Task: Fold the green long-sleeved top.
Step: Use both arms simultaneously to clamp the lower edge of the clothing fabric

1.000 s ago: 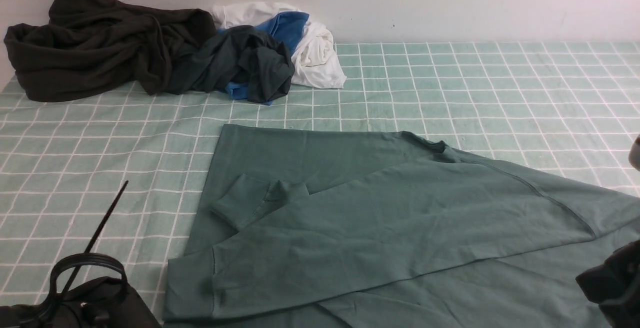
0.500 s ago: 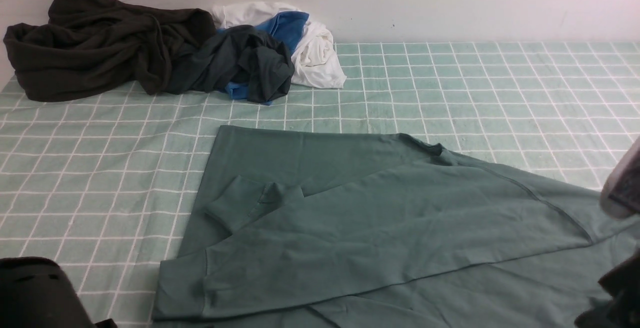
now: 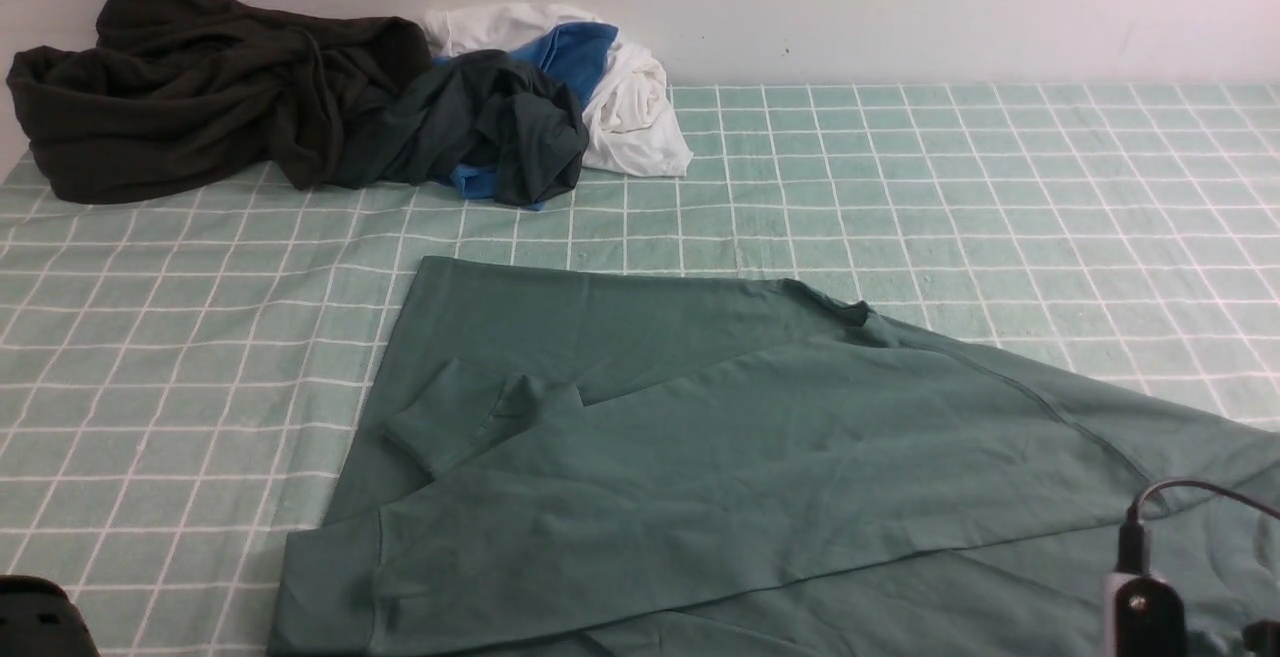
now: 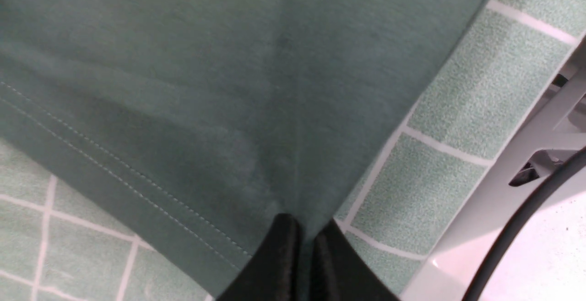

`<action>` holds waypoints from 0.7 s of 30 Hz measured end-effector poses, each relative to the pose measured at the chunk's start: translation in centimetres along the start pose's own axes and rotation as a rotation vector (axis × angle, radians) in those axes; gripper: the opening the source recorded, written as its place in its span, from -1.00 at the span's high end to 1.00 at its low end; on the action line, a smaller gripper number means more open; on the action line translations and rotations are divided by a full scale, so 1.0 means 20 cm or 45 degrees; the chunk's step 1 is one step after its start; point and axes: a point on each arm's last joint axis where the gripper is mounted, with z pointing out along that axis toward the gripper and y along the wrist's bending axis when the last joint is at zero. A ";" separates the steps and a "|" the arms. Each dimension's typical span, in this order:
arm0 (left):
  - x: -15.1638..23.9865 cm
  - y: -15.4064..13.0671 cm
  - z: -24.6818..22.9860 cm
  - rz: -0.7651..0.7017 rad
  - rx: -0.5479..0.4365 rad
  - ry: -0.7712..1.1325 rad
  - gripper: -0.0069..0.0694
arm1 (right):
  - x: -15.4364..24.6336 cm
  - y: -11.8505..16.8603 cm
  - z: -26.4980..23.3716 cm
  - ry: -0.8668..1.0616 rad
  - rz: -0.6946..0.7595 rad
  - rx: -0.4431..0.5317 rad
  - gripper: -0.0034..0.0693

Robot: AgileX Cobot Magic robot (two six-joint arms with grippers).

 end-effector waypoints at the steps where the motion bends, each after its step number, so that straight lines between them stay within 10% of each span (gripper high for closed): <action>1: 0.00 0.00 0.00 0.000 0.000 -0.001 0.80 | 0.00 0.00 0.03 0.011 -0.033 0.008 -0.06; 10: -0.01 0.00 0.00 -0.003 -0.003 -0.024 0.80 | -0.01 -0.01 0.13 0.104 -0.151 -0.019 -0.01; 21: -0.01 0.00 0.00 -0.004 -0.005 -0.030 0.80 | -0.01 -0.01 0.13 0.098 -0.157 -0.016 0.86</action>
